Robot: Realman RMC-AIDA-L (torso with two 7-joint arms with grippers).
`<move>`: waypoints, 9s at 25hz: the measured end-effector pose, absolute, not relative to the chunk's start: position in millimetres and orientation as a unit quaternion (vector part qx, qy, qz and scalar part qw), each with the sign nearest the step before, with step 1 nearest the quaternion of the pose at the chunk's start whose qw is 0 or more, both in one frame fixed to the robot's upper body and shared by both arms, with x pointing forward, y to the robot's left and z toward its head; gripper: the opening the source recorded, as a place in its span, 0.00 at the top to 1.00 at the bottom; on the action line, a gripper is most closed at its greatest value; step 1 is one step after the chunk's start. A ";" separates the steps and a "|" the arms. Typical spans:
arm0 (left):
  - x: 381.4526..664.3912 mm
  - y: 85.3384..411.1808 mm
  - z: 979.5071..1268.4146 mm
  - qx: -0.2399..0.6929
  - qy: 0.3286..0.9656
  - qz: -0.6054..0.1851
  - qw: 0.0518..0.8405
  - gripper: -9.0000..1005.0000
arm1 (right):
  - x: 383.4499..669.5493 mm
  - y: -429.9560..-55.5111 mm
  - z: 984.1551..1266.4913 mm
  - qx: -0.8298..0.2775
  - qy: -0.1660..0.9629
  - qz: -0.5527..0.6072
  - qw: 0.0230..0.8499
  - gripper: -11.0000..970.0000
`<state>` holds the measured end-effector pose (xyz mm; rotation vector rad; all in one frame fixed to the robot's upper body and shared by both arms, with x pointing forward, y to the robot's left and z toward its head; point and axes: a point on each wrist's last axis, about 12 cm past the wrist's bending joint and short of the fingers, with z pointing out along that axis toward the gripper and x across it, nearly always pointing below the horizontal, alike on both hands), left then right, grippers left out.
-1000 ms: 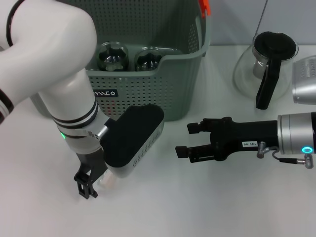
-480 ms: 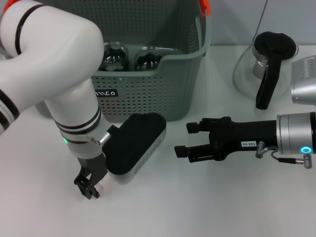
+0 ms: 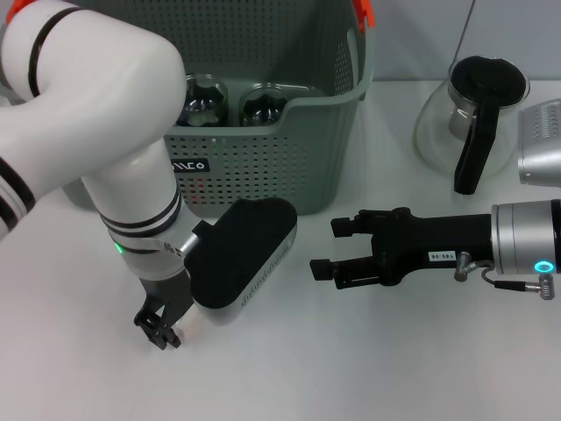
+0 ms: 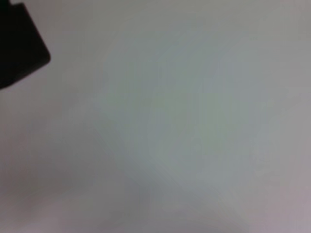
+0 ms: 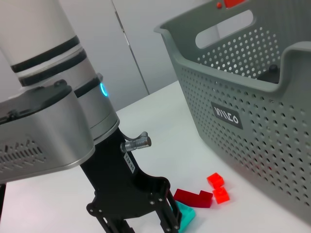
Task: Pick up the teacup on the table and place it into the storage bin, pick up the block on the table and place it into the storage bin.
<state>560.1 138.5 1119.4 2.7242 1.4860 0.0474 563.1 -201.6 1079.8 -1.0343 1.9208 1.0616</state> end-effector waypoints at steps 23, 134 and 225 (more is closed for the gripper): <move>544.0 159.5 1170.6 0.797 0.582 -0.131 0.097 0.57 | 562.2 -210.7 1079.2 -0.400 0.746 0.403 0.348 0.06; 545.9 168.1 1137.2 0.789 0.607 0.009 0.091 0.04 | 572.8 -215.7 1081.8 -0.365 0.762 0.385 0.372 0.06; 562.7 207.6 1114.7 0.111 0.980 -0.141 0.082 0.07 | 581.4 -225.5 1098.6 -0.519 0.699 0.292 0.396 0.06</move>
